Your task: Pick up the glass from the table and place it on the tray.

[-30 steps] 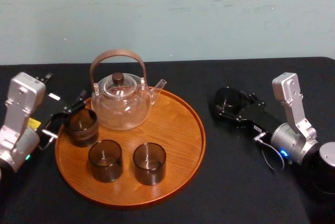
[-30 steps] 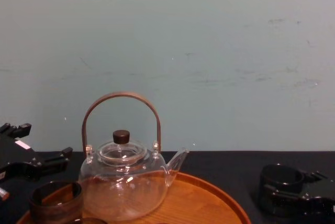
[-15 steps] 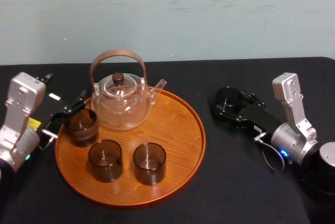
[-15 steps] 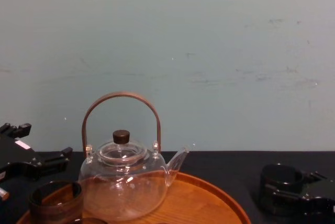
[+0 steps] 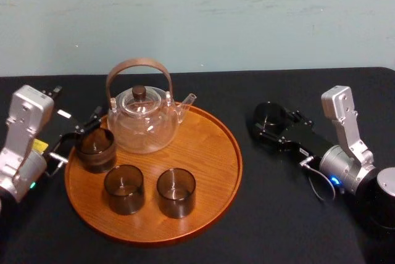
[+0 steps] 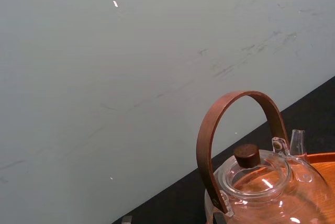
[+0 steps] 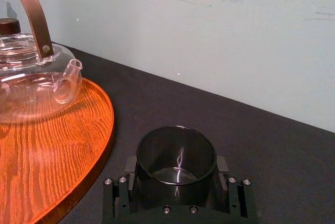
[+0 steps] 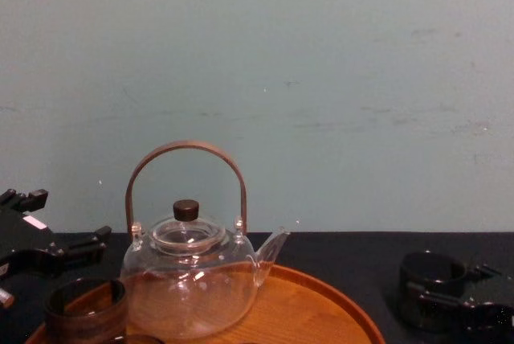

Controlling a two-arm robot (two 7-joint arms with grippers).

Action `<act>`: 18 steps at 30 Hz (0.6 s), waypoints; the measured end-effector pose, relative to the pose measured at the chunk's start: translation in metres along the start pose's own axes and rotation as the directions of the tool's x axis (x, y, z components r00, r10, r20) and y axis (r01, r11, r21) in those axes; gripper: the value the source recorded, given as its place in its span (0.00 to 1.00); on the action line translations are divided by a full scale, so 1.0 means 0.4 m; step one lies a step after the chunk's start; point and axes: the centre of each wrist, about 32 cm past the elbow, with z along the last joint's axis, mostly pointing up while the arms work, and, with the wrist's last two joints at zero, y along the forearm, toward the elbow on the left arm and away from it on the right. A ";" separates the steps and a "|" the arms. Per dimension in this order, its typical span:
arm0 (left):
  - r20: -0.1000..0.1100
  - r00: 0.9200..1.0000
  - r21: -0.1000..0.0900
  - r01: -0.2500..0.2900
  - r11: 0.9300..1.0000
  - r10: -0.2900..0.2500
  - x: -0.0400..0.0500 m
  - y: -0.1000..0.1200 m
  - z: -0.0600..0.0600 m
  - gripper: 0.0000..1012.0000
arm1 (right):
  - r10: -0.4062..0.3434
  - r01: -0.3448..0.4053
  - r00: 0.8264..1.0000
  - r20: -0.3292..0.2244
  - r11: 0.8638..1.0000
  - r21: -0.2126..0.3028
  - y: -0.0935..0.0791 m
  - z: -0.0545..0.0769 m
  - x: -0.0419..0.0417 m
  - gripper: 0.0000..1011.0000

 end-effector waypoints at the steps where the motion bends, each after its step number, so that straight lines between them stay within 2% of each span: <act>1: 0.000 1.000 0.000 0.000 1.000 0.000 0.000 0.000 0.000 0.99 | 0.000 0.000 1.000 0.000 1.000 0.000 0.000 0.000 0.000 0.89; 6: 0.000 1.000 0.000 0.000 1.000 0.000 0.000 0.000 0.000 0.99 | 0.004 -0.004 1.000 0.001 1.000 0.003 -0.001 0.001 -0.001 0.89; 12: 0.000 1.000 0.000 0.000 1.000 0.000 0.000 0.000 0.000 0.99 | 0.020 -0.021 1.000 0.016 0.999 0.030 -0.009 0.016 -0.008 0.89; 18: 0.000 1.000 0.000 0.000 1.000 0.000 0.000 0.000 0.000 0.99 | 0.059 -0.062 0.998 0.038 0.995 0.074 -0.016 0.048 -0.031 0.89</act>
